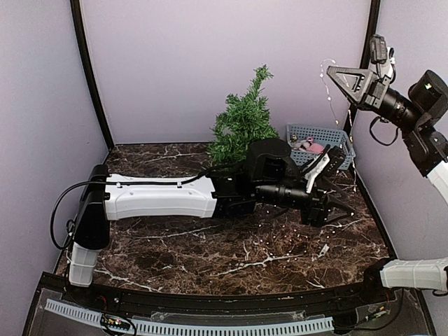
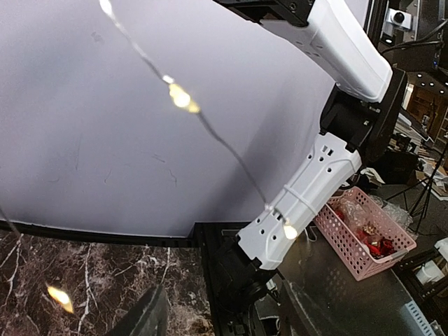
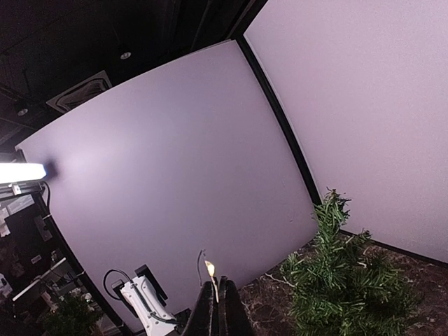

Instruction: Decorate the small christmas tree

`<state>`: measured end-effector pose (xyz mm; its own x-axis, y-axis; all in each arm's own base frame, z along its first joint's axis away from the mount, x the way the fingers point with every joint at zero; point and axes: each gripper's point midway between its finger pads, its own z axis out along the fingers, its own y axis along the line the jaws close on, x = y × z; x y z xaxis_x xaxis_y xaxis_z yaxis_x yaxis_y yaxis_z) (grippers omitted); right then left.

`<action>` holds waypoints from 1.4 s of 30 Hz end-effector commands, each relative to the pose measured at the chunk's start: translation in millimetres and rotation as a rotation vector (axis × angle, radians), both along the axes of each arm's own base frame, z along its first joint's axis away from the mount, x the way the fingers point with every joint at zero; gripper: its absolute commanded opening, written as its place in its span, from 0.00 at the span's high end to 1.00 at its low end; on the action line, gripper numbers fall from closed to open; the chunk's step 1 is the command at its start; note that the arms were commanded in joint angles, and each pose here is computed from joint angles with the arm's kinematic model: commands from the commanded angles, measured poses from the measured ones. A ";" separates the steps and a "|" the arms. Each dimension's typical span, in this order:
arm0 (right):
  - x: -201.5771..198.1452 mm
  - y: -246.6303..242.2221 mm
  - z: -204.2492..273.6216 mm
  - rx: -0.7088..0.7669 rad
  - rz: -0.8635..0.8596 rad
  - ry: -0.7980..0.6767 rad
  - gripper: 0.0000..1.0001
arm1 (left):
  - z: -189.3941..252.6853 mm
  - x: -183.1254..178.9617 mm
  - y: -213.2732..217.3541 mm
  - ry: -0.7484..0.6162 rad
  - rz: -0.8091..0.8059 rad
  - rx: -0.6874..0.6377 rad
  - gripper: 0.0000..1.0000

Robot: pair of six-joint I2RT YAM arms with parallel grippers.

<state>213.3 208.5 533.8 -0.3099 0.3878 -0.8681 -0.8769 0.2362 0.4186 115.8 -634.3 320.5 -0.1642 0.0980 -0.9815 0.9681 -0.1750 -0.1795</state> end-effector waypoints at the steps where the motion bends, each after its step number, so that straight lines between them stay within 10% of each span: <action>1: -7.3 3.1 9.9 0.019 0.017 -0.051 1.00 | 27.4 -14.8 1.8 -0.024 -0.071 -0.071 0.44; 12: 33.4 5.3 -35.1 -0.028 -0.106 0.061 1.00 | 39.5 -39.1 13.0 0.006 -0.142 -0.088 1.00; 34: 63.3 96.0 -247.5 -0.336 -0.108 0.374 1.00 | -80.2 51.0 170.9 0.144 0.581 0.161 1.00; 42: 54.9 78.5 -240.2 -0.326 -0.174 0.375 0.42 | -115.7 87.3 245.9 0.209 0.854 0.332 1.00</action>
